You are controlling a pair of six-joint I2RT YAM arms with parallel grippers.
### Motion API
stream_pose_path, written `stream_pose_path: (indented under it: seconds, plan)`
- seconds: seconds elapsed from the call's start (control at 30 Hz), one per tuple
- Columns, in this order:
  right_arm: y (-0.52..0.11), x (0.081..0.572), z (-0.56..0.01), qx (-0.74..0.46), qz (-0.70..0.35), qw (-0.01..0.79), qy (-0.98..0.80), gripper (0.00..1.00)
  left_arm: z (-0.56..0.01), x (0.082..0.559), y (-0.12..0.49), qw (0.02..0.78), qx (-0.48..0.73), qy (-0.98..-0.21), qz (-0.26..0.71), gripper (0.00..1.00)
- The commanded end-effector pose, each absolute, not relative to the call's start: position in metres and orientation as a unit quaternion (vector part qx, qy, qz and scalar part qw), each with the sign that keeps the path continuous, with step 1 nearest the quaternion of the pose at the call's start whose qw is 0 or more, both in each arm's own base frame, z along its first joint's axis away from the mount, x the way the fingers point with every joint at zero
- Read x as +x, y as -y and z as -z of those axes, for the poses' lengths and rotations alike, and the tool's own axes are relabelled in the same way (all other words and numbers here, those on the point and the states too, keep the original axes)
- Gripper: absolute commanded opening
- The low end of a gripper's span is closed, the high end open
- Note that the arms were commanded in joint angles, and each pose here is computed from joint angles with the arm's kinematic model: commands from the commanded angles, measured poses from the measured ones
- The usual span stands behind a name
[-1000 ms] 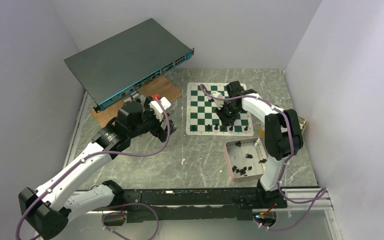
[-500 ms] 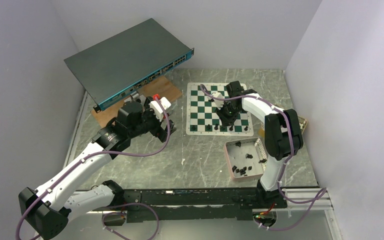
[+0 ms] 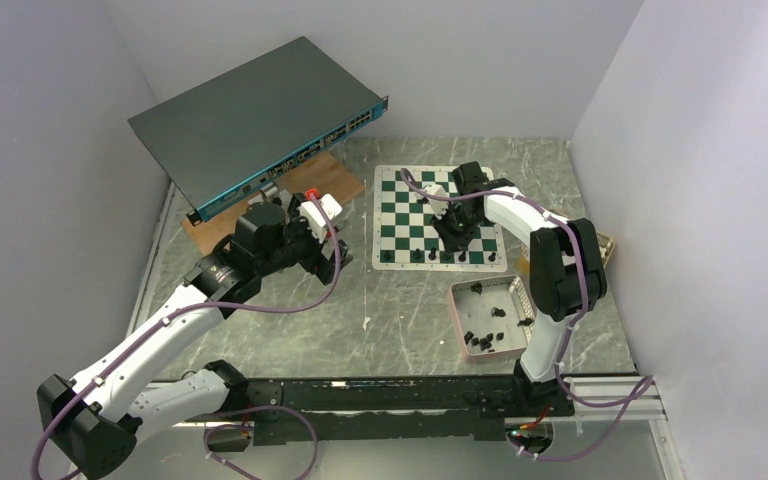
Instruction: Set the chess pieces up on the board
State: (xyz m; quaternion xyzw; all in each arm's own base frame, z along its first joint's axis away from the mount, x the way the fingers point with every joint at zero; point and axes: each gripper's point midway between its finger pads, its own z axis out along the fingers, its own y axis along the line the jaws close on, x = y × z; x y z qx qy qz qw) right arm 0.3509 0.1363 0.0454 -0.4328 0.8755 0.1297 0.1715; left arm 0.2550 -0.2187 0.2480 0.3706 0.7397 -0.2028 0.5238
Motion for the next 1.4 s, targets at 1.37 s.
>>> stream_pose_path:
  seconds: [1.37]
  plan:
    - [-0.139, 0.352, -0.043, -0.444, -0.120, 0.163, -0.873, 0.28, -0.263, 0.255, 0.223, 0.542, 0.380, -0.720, 0.211, 1.00]
